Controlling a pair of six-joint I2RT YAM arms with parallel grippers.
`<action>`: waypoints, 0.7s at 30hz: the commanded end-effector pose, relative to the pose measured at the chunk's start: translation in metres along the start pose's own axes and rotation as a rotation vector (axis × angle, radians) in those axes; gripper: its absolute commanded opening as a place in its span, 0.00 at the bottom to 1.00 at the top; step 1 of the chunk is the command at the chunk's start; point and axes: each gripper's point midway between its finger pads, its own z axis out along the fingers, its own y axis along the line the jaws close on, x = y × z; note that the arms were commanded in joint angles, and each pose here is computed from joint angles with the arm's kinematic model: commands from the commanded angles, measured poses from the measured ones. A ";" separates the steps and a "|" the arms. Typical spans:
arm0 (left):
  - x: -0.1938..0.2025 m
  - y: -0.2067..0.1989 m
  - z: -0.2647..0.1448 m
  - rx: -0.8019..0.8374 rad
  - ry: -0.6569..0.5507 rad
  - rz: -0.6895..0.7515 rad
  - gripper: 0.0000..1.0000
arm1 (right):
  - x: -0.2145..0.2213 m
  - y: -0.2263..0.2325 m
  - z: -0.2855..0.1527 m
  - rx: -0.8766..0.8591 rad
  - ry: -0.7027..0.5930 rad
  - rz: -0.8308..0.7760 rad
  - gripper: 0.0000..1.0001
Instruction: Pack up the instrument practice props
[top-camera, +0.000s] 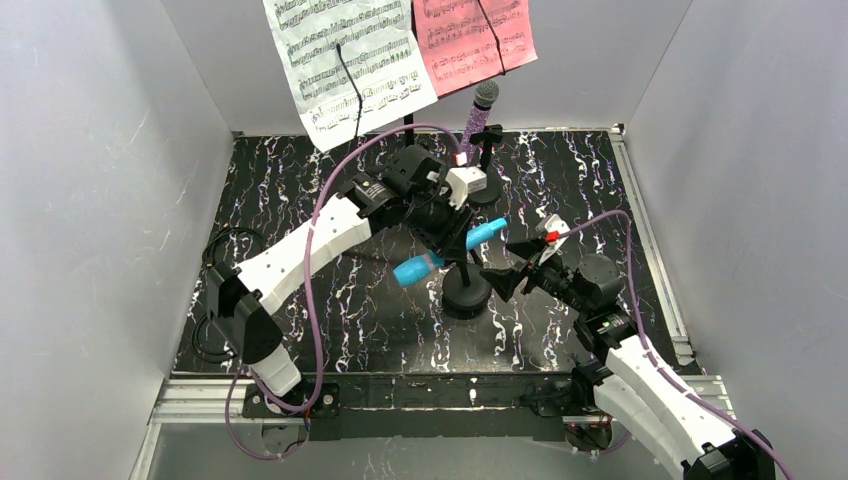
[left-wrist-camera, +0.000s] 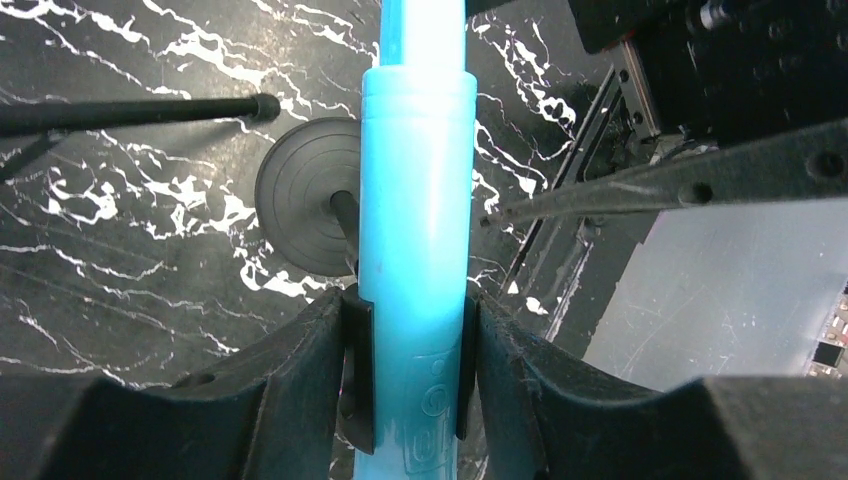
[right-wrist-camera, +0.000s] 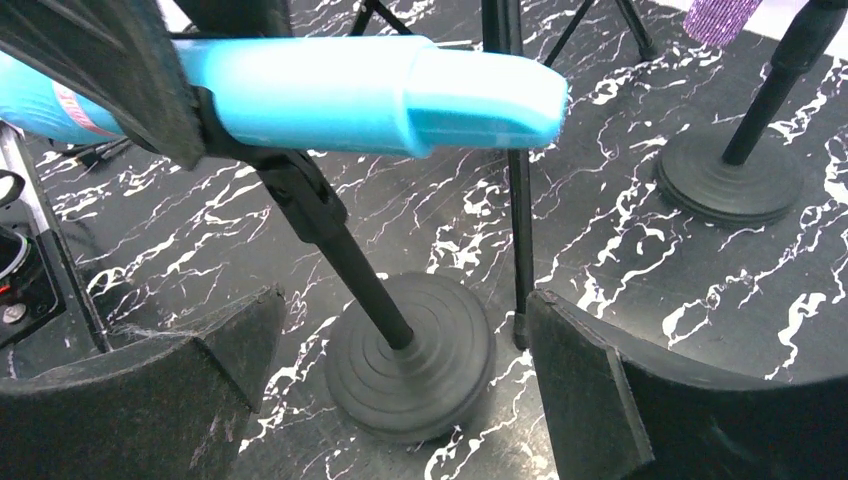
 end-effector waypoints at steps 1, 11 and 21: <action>-0.024 -0.020 -0.002 0.069 -0.040 0.068 0.00 | -0.026 0.005 0.002 -0.031 -0.128 -0.069 0.99; -0.016 -0.014 0.023 0.063 0.042 0.092 0.08 | -0.006 0.010 0.007 -0.071 -0.115 -0.024 0.99; -0.014 -0.009 0.004 -0.009 0.047 0.121 0.49 | 0.012 0.020 0.009 -0.096 -0.100 -0.022 0.98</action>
